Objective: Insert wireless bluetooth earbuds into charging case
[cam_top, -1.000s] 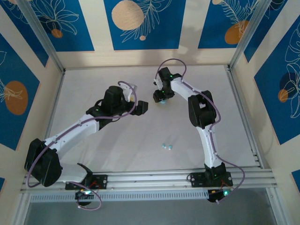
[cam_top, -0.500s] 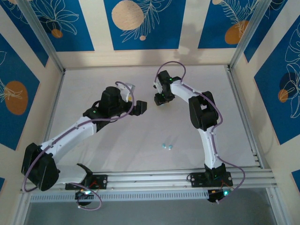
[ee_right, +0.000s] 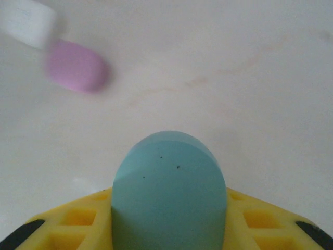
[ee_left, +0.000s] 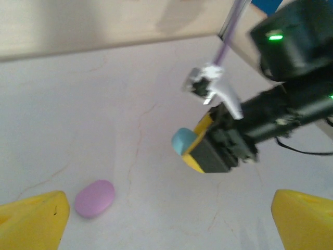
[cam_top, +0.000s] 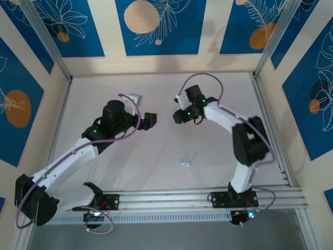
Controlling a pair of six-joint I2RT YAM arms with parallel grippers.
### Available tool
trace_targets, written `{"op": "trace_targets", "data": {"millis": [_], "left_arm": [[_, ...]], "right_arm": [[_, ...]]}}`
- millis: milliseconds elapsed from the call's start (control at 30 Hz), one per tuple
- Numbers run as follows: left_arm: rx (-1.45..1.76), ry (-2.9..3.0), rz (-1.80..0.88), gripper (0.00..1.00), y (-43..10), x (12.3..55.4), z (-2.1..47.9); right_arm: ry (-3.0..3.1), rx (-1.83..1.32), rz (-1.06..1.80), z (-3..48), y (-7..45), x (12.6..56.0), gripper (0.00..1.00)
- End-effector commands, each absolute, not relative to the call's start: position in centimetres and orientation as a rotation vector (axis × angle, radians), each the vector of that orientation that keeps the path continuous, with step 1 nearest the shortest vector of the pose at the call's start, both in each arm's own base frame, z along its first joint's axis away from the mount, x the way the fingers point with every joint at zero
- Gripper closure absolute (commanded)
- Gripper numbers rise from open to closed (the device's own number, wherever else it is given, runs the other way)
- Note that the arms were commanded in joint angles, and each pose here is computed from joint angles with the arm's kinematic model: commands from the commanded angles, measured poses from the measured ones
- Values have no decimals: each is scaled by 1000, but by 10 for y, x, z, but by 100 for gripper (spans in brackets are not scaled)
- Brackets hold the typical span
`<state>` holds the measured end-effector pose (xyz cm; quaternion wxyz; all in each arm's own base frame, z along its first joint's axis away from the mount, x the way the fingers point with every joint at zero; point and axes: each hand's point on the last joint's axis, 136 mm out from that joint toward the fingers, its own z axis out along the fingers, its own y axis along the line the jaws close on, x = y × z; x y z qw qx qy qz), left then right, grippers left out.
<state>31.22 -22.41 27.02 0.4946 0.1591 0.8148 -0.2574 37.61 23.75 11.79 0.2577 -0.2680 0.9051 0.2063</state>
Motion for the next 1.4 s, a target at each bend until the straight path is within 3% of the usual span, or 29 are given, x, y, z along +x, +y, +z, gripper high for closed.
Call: {"op": "trace_targets", "data": {"millis": [0,233,433,800,1133,1233,1367], "left_arm": [[439,1944,-747,6,-238,305,283],[447,1807,-1210,18,-293,298,320],[477,1856,-1201,20,-304,303,306],[508,1938,-1238,33,-325,298,287],[447,2002,-1208,74,-327,304,277],[381,1999,-1204,86,-322,306,279],[246,1981,-1263,94,-315,306,286]], "right_arm": [[2071,-816,746,199,267,360,68],[1738,-1014,701,242,277,301,70],[1619,-1056,655,256,274,282,70],[1585,-1086,645,258,277,279,70],[1527,-1111,641,263,280,273,67],[1513,-1074,598,268,276,278,61],[1435,-991,542,279,263,282,45]]}}
